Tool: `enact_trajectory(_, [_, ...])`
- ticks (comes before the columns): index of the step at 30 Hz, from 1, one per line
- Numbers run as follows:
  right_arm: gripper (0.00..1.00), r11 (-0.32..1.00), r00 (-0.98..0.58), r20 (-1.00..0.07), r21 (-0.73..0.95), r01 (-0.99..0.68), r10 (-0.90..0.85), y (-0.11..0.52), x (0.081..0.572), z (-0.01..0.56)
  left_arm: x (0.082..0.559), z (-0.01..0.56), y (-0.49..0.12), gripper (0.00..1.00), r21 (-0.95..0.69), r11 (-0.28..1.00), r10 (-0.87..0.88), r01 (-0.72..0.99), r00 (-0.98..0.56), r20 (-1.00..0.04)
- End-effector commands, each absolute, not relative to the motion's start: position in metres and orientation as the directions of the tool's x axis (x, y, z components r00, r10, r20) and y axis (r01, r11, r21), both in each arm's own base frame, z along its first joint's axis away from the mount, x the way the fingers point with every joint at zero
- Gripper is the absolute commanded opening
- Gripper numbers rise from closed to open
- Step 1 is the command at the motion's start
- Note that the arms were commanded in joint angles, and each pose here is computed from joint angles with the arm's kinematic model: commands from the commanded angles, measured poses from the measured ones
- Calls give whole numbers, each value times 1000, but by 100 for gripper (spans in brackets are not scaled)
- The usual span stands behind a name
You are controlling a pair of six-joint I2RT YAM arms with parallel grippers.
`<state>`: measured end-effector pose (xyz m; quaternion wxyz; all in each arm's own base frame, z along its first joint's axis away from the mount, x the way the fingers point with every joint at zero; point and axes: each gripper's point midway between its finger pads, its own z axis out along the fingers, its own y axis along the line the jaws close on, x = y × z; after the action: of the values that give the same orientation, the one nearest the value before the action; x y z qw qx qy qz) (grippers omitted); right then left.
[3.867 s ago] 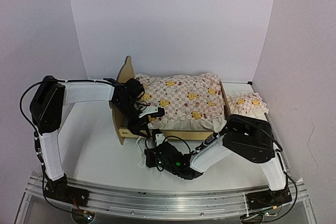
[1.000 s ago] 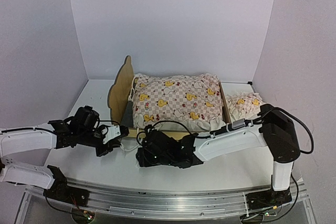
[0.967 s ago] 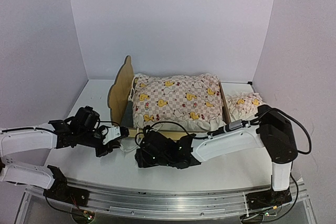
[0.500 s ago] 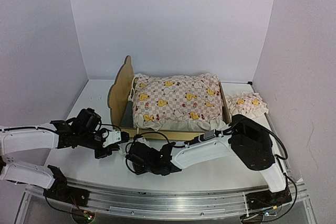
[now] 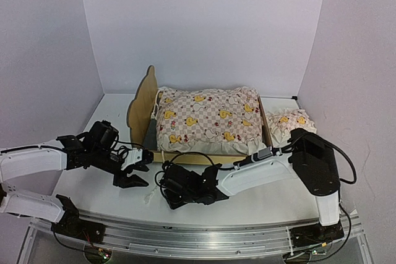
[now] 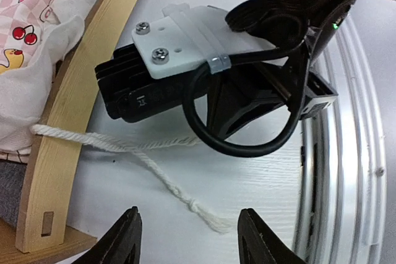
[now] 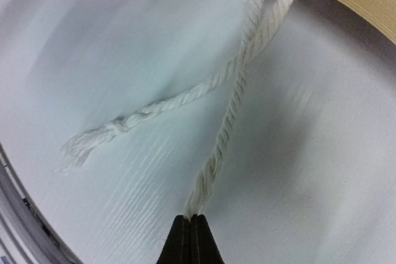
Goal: Set up the pet bed
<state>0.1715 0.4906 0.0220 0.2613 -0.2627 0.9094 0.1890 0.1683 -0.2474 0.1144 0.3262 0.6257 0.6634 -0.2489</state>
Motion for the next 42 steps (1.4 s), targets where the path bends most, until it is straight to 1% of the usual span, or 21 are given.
enact_trajectory(1, [0, 703, -723, -621, 366, -610, -304, 505, 171, 70, 179, 143, -265, 54, -70, 247, 496, 967, -188, -848])
enact_trajectory(3, [0, 693, -726, -635, 398, -602, -265, 504, 174, 74, 199, 148, -269, 50, -98, 384, 429, 918, -271, -862])
enact_trajectory(4, [0, 688, -726, -640, 409, -600, -252, 505, 175, 76, 209, 150, -270, 48, -95, 438, 397, 894, -287, -872])
enact_trajectory(7, [0, 671, -721, -657, 434, -601, -221, 508, 179, 79, 227, 150, -278, 46, -89, 551, 329, 830, -314, -890])
enact_trajectory(12, [0, 648, -716, -671, 459, -607, -195, 513, 182, 82, 243, 126, -286, 45, -188, 683, 247, 706, -466, -850])
enact_trajectory(17, [0, 628, -713, -679, 480, -613, -176, 515, 182, 85, 258, 108, -277, 37, -210, 773, 180, 598, -525, -832])
enact_trajectory(21, [0, 608, -718, -672, 498, -619, -180, 517, 179, 86, 263, 96, -274, 35, -200, 799, 172, 568, -534, -828])
enact_trajectory(26, [0, 608, -731, -661, 512, -607, -173, 514, 180, 85, 259, 91, -289, 38, -249, 748, 151, 615, -524, -838])
enact_trajectory(29, [0, 602, -734, -658, 520, -606, -170, 513, 180, 86, 263, 85, -288, 36, -246, 761, 140, 600, -523, -841])
enact_trajectory(31, [0, 596, -736, -656, 527, -606, -168, 513, 180, 87, 267, 82, -286, 31, -238, 777, 137, 583, -525, -840])
enact_trajectory(36, [0, 593, -748, -644, 543, -595, -161, 513, 180, 87, 272, 82, -292, 26, -226, 766, 135, 602, -494, -859])
enact_trajectory(38, [0, 593, -752, -640, 548, -590, -157, 511, 182, 87, 274, 82, -294, 20, -228, 766, 131, 601, -493, -860])
enact_trajectory(40, [0, 594, -756, -637, 553, -585, -151, 510, 183, 89, 275, 82, -294, 9, -232, 764, 132, 602, -498, -857])
enact_trajectory(42, [0, 601, -758, -638, 556, -575, -136, 505, 189, 92, 274, 84, -294, 3, -229, 765, 143, 602, -504, -852])
